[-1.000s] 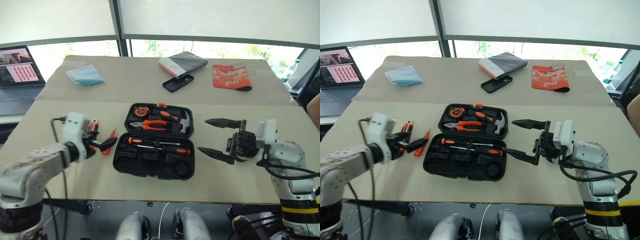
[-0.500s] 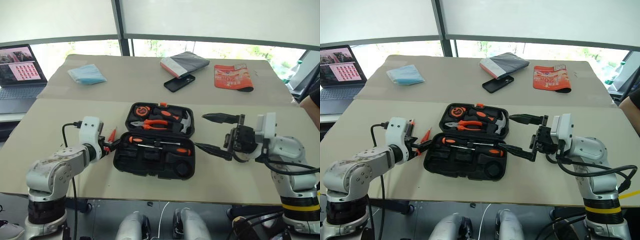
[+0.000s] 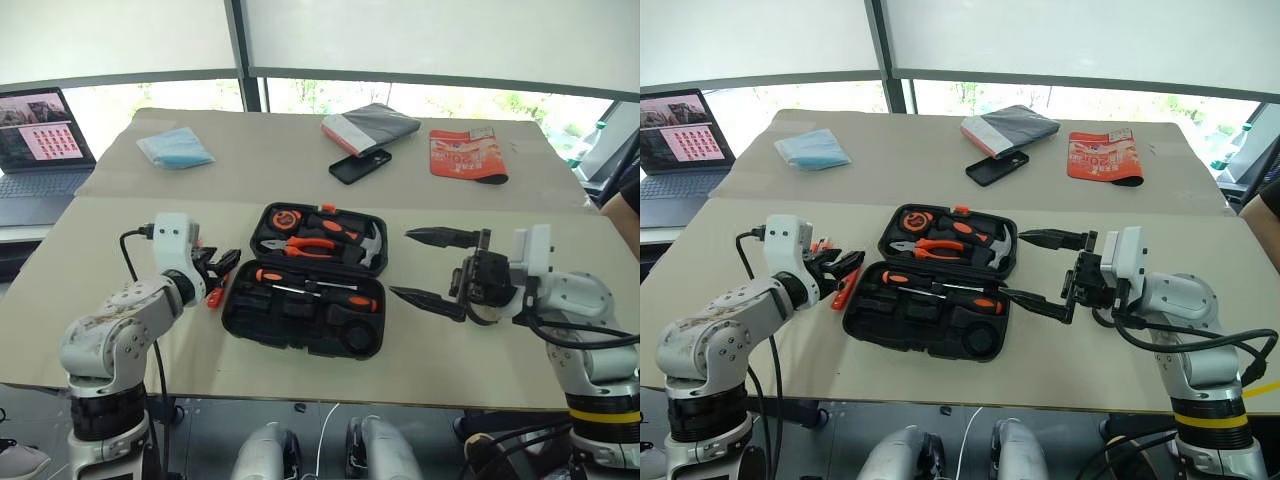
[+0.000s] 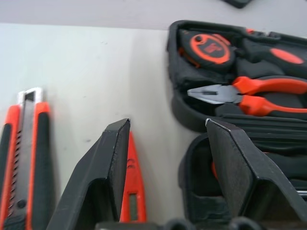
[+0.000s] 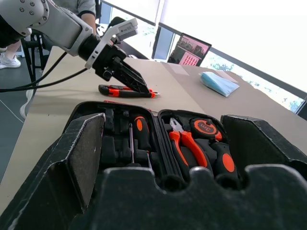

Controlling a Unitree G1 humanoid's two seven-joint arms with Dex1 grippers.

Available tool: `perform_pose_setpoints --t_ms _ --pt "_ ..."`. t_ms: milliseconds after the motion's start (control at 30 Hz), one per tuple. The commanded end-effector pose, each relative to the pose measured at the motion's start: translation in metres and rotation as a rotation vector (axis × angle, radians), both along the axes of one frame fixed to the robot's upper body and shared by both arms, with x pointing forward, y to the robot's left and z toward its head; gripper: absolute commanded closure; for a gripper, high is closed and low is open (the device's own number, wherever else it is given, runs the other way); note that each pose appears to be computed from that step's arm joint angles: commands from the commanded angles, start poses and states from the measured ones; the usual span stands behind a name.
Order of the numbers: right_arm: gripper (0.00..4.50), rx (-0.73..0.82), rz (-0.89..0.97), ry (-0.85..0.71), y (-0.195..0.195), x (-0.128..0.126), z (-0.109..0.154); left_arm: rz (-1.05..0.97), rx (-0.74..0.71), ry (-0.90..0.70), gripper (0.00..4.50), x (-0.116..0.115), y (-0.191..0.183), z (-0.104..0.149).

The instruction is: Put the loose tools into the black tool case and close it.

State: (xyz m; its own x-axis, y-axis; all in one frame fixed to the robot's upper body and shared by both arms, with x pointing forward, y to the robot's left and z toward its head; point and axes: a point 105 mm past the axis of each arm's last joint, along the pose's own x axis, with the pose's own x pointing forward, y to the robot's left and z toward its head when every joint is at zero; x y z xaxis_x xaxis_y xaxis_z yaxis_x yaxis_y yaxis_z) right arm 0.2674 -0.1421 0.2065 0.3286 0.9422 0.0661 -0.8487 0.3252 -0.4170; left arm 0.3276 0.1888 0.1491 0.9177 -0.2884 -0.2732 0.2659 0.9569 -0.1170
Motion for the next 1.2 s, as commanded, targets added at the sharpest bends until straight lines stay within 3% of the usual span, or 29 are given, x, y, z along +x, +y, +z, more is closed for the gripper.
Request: perform_pose_setpoints --t_ms 33,200,767,900,1200 --pt "0.00 -0.001 0.007 -0.022 -0.002 -0.004 0.006 -0.039 0.035 -0.046 1.82 -0.003 -0.010 0.008" --pt "0.00 0.001 0.004 -0.008 -0.003 -0.005 0.003 0.146 0.144 -0.004 1.82 0.004 0.025 0.005" --pt "0.00 0.006 0.010 -0.002 -0.002 -0.009 0.001 0.134 0.175 0.176 1.82 0.001 0.015 -0.036" --pt "0.00 0.013 0.008 -0.004 -0.001 -0.009 0.002 0.149 0.113 0.109 1.82 0.007 0.011 -0.026" --pt "0.00 0.018 0.016 -0.007 0.001 -0.010 0.002 0.114 0.182 0.289 1.82 -0.007 0.014 -0.065"
